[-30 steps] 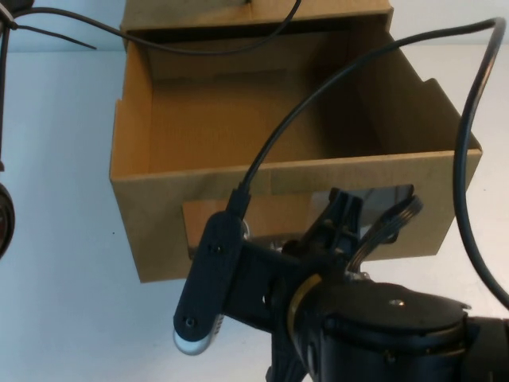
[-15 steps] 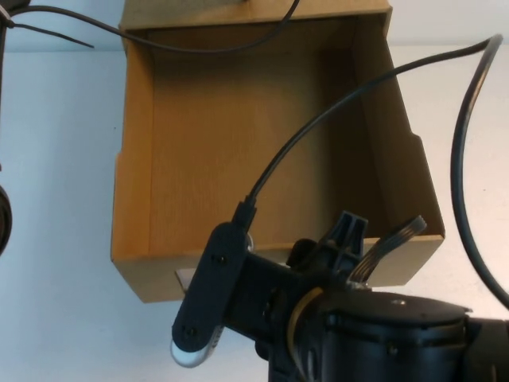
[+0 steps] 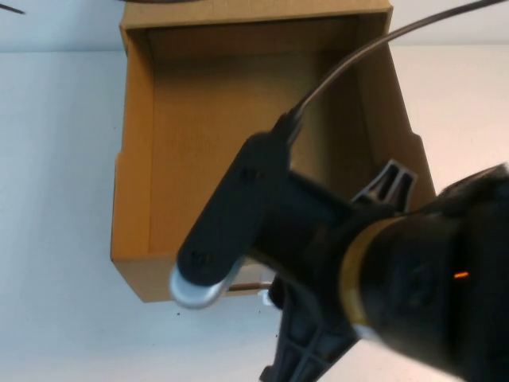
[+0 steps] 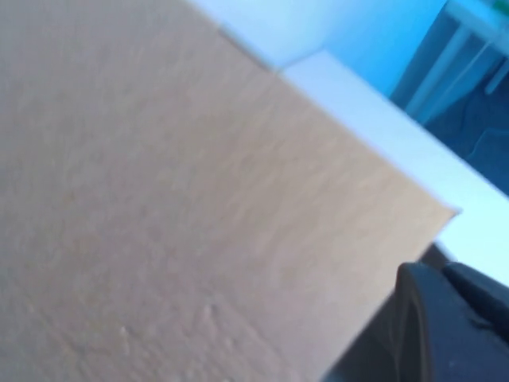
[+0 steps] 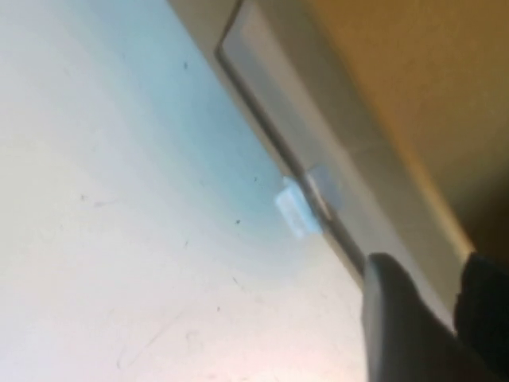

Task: Open the shoe box
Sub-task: 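Pull the top drawer of the cardboard box fully open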

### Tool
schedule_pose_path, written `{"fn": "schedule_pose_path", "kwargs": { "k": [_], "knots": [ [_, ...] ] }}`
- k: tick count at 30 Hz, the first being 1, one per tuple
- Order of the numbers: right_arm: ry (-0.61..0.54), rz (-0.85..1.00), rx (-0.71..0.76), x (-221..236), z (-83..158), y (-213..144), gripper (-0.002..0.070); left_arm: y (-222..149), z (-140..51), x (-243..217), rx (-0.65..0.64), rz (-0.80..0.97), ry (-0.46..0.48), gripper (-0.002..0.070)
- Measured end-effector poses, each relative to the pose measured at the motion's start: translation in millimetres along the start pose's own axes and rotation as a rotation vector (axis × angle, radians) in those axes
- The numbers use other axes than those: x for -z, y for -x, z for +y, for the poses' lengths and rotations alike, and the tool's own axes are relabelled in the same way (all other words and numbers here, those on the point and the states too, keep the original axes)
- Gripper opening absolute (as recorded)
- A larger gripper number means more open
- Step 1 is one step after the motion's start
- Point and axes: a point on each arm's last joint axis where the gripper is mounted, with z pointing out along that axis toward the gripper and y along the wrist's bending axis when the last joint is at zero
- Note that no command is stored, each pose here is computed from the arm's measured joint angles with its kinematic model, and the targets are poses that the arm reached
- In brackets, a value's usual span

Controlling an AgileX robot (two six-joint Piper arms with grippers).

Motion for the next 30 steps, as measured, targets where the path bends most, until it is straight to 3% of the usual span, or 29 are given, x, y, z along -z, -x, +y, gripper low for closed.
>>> {"fn": "schedule_pose_path", "kwargs": {
  "k": [4,8,15,21,26,30],
  "knots": [
    [-0.014,-0.053,-0.041,18.8,-15.1,-3.1,0.0085,8.7,-14.8,26.2,-0.036,-0.048,0.007,-0.0005],
    [-0.101,-0.077,-0.134,24.5,-46.4,-7.3,0.0008,14.0,-25.3,50.3,-0.085,-0.079,0.049,-0.0005],
    [-0.279,0.012,-0.375,17.9,-127.0,-33.6,-0.001,13.6,-45.3,104.3,-0.154,-0.102,0.188,-0.0005],
    [-0.325,-0.013,-0.59,39.6,-185.6,-72.8,-0.0011,-26.3,-57.2,135.7,-0.154,0.031,0.281,-0.0005],
    [-0.34,-0.067,-0.699,50.4,-202.6,-105.1,-0.0013,-74.1,-66.7,154.1,-0.14,0.039,0.343,-0.0005],
    [-0.343,-0.137,-0.75,54.7,-193.3,-130.7,-0.0013,-123.6,-80.2,176.4,-0.149,-0.067,0.408,-0.0005]
  ]
}}
